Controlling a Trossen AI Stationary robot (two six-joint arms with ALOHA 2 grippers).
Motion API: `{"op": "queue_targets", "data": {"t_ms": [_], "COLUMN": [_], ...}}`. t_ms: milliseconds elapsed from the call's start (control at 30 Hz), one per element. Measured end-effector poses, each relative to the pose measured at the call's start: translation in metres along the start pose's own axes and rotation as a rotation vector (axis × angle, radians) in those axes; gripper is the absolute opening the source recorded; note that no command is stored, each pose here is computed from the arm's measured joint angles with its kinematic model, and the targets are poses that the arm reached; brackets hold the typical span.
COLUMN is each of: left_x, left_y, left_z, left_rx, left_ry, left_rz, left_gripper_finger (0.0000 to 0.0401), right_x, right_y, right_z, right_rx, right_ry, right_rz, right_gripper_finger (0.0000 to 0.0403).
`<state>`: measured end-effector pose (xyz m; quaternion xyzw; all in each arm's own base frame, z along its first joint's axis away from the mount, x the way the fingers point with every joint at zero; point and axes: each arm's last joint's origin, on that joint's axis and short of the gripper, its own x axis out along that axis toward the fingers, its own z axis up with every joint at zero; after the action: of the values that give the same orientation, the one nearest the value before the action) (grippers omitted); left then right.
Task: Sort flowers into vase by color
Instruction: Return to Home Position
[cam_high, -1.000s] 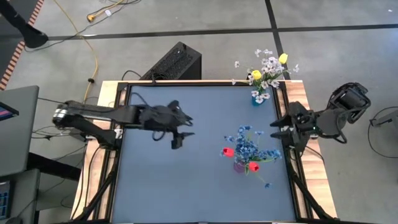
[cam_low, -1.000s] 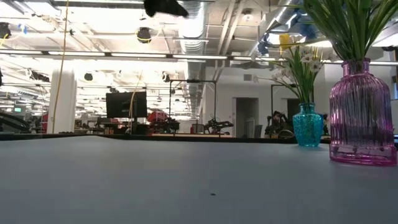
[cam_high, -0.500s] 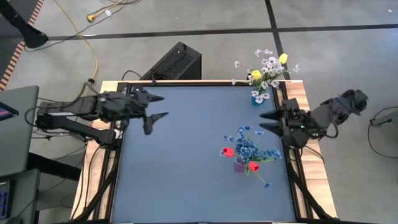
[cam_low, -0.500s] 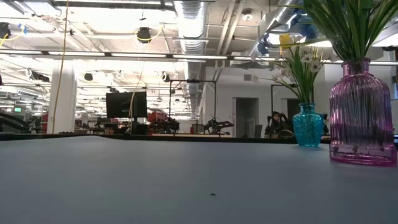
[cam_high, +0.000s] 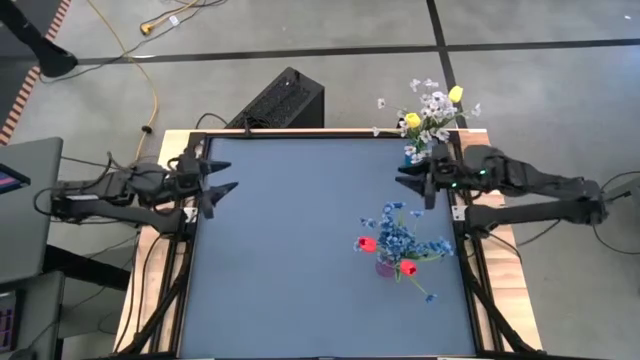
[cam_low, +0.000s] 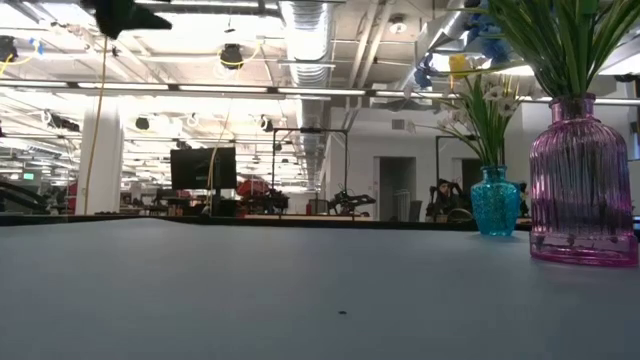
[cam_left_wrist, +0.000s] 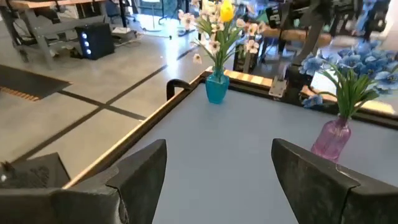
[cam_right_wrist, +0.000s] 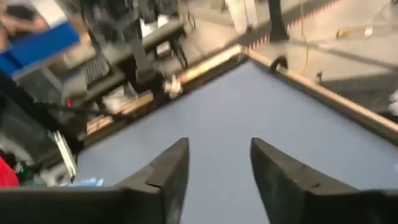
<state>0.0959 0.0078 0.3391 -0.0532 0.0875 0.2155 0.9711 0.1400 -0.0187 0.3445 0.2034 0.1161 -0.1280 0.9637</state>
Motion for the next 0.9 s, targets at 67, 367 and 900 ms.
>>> {"op": "queue_targets", "data": {"t_ms": [67,367,900], "left_x": [-0.007,-0.028,0.005], "left_y": [0.006,0.027,0.015], "left_z": [-0.014,-0.075,-0.122], "left_rx": [-0.030,-0.128,-0.201], "left_ry": [-0.018,-0.107,-0.110], "left_rz": [-0.004,-0.022,-0.145], "left_gripper_finger": [0.0279,0.0279,0.0279], "right_x": [-0.007,-0.010,0.003], "right_y": [-0.006,-0.022,-0.044], "right_z": [-0.003,-0.047,-0.112], "right_rx": [0.000,0.000,0.042], "right_ry": [-0.043,-0.020,-0.166], "right_rz": [-0.006,-0.010,-0.013], "right_gripper_finger": [0.0180,0.0022,0.0017]}}
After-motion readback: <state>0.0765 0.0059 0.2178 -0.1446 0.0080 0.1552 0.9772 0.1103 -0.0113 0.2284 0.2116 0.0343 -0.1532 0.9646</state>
